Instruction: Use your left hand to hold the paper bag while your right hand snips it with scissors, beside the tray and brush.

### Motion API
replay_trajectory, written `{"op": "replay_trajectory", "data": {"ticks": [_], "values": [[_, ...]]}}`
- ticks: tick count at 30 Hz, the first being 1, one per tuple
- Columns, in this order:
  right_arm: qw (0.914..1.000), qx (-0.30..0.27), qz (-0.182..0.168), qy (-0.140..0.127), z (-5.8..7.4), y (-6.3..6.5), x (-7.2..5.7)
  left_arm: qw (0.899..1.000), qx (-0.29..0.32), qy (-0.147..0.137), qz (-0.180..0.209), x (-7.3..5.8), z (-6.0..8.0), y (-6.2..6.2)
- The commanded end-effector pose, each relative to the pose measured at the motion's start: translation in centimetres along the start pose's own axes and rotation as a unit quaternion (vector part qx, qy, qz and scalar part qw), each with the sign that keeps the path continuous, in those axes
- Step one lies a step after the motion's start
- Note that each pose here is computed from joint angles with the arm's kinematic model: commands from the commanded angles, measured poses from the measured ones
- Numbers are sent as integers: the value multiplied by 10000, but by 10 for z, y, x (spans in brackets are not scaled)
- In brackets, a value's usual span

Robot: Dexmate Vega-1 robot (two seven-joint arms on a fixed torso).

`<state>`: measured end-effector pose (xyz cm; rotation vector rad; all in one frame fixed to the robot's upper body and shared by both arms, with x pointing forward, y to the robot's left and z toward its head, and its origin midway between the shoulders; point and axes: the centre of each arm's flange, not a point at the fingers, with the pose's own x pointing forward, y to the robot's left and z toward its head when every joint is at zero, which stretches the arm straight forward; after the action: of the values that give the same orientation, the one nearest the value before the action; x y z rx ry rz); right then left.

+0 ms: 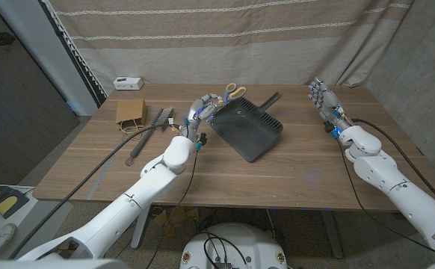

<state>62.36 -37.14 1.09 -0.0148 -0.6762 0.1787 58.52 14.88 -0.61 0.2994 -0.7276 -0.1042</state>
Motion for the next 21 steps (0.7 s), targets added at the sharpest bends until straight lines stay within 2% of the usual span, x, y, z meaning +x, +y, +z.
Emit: {"op": "replay_trajectory", "data": {"ticks": [1,8,21], "values": [[10000,-71,21,37,-2,-10,1,9999,19,31,-164,6,4,-10],[9999,-108,-26,52,-1,-15,-3,9997,131,164,-145,7,6,-13],[9995,-300,59,86,5,-22,-4,9990,210,30,-404,16,6,-25]]}}
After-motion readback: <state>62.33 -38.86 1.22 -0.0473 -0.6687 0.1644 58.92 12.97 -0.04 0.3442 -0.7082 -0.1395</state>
